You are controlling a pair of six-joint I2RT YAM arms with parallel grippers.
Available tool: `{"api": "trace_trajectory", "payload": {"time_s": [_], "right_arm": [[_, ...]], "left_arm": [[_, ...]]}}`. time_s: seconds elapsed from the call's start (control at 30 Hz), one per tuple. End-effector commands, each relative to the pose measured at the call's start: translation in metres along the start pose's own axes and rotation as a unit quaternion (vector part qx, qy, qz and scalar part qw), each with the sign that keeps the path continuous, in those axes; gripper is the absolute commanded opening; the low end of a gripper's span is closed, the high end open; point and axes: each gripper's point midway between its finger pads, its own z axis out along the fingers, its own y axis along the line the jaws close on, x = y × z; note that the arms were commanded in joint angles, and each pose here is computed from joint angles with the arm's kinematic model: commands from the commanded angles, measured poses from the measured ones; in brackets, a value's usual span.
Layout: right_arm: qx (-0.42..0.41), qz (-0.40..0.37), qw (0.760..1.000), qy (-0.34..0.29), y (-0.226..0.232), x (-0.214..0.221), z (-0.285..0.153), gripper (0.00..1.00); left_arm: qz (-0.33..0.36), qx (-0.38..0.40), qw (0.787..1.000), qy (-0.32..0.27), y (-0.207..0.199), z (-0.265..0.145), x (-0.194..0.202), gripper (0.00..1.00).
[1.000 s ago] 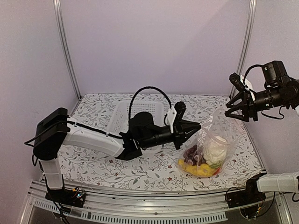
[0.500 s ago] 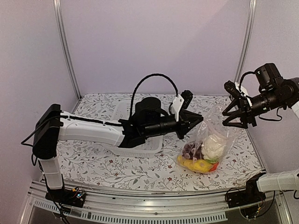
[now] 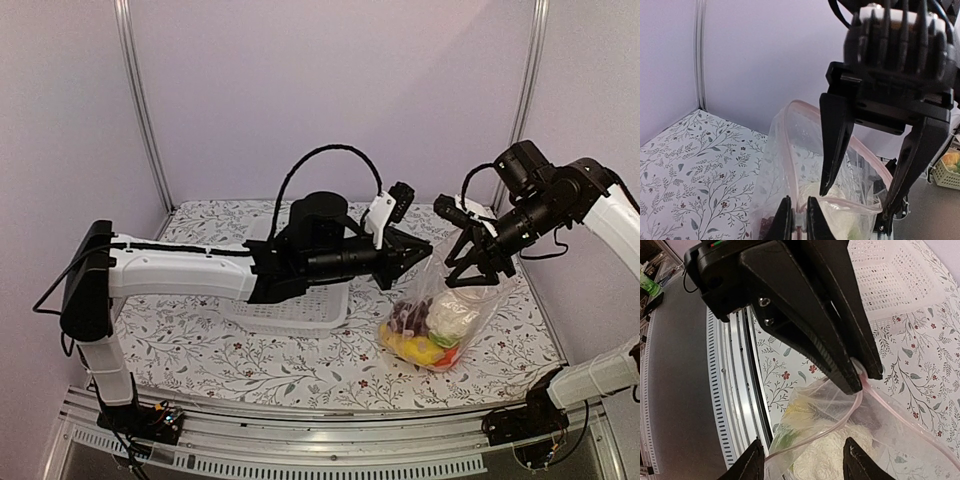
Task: Place the food in the zip-top bag and seal the zipper
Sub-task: Pass from the left arm to the right
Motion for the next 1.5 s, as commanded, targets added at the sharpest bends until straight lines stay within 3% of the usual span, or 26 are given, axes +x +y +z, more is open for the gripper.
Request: {"api": "trace_trajectory", "payload": {"time_s": [0.0,0.13,0.37,0.6,0.73,1.03,1.1,1.2,1.27,1.47], "right_arm": [[0.009,0.004,1.000,-0.002,-0.008,-0.013,0.005,0.53],[0.022,0.020,1.000,0.006,-0.020,-0.014,0.013,0.52],[-0.014,-0.006,1.000,-0.026,0.001,-0.036,-0.005,0.59],[0.005,0.002,1.000,-0.004,-0.011,-0.026,0.012,0.63],[0.062,0.013,0.998,0.016,-0.036,-0.019,0.018,0.53],[0.081,0.009,0.997,-0.001,-0.044,-0.031,0.015,0.15],[0.082,0.007,0.997,-0.004,-0.043,-0.033,0.015,0.05],[0.082,0.003,0.997,-0.010,-0.042,-0.037,0.015,0.01],[0.076,-0.003,0.997,-0.020,-0.037,-0.041,0.011,0.00],[0.007,-0.021,0.999,-0.045,-0.005,-0.046,0.003,0.00]], "left_arm": [[-0.007,-0.017,1.000,-0.015,0.005,-0.013,-0.028,0.04],[-0.015,-0.021,0.999,-0.021,0.006,-0.018,-0.032,0.03],[-0.013,-0.043,0.999,-0.002,0.015,-0.017,-0.023,0.03],[-0.023,-0.064,0.998,-0.002,0.022,-0.018,-0.026,0.02],[-0.026,-0.057,0.998,-0.008,0.019,-0.020,-0.032,0.02],[-0.023,-0.035,0.999,-0.018,0.009,-0.030,-0.037,0.05],[-0.020,-0.036,0.999,-0.018,0.010,-0.034,-0.033,0.11],[-0.008,-0.029,0.999,-0.026,0.008,-0.043,-0.028,0.42],[-0.001,-0.025,0.999,-0.043,0.007,-0.052,-0.020,0.53],[0.023,-0.002,0.999,-0.044,0.010,-0.051,0.003,0.54]]}}
